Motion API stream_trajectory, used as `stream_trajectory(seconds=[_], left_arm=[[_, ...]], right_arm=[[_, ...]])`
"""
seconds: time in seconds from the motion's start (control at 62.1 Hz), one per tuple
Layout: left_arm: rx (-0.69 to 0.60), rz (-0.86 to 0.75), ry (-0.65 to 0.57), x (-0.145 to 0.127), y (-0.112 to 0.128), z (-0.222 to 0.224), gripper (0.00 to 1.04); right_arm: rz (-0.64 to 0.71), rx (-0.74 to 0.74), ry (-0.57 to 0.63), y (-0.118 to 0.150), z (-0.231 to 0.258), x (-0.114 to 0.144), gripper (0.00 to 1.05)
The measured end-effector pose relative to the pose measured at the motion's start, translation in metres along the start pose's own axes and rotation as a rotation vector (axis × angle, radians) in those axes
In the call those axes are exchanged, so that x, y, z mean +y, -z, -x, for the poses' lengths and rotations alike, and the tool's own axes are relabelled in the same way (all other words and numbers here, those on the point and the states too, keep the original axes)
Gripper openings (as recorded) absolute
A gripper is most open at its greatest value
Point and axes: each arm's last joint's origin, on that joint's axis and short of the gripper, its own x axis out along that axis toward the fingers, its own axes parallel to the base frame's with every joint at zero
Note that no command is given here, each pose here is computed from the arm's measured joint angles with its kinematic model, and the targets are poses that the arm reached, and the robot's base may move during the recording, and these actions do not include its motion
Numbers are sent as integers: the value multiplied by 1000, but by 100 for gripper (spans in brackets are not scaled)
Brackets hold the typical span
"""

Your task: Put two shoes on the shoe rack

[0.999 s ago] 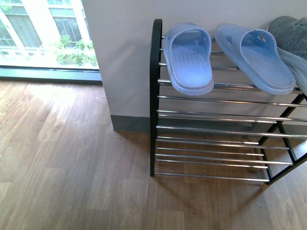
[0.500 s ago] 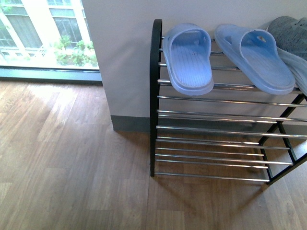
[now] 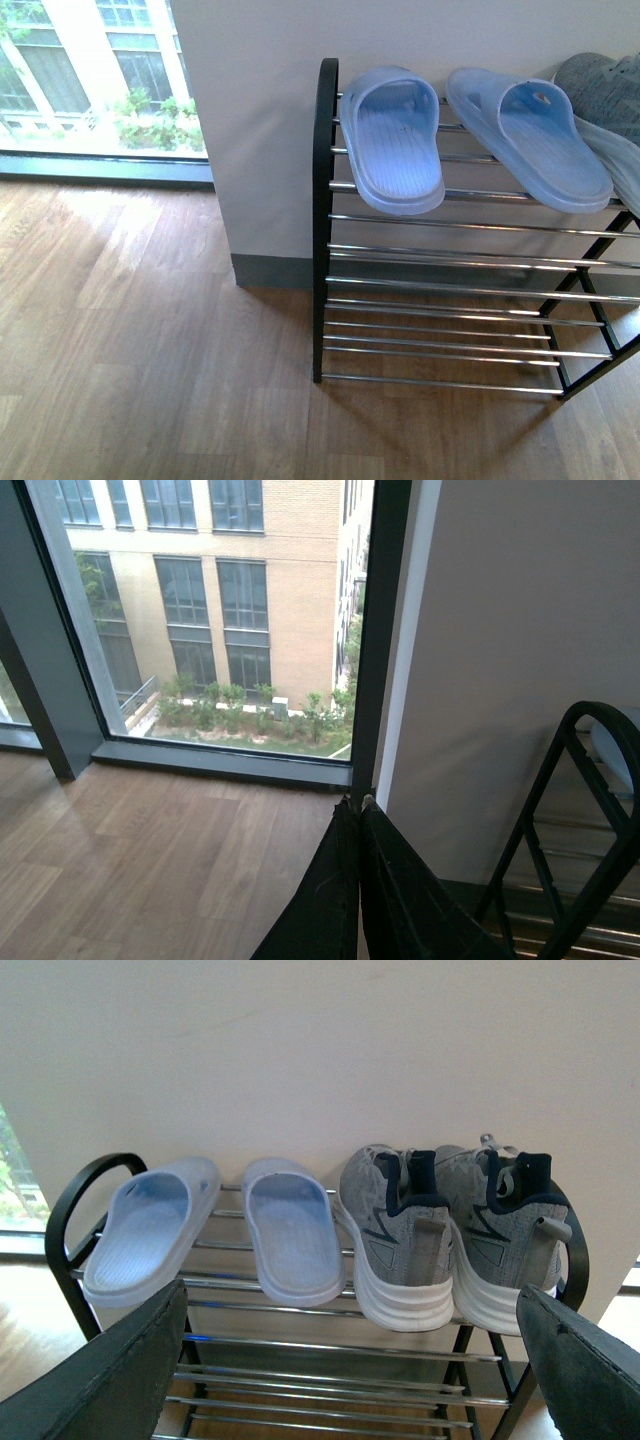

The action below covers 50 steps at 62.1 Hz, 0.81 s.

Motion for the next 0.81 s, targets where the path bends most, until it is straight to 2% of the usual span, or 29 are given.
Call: stream_trajectory(seconds=[0.081,0.806], left_arm=[[-8,0,0,0,6,2,1],[-17,0,0,0,5,19,1]], right_arm=[[0,0,0,0,0,0,95],[0,0,0,0,0,0,95]])
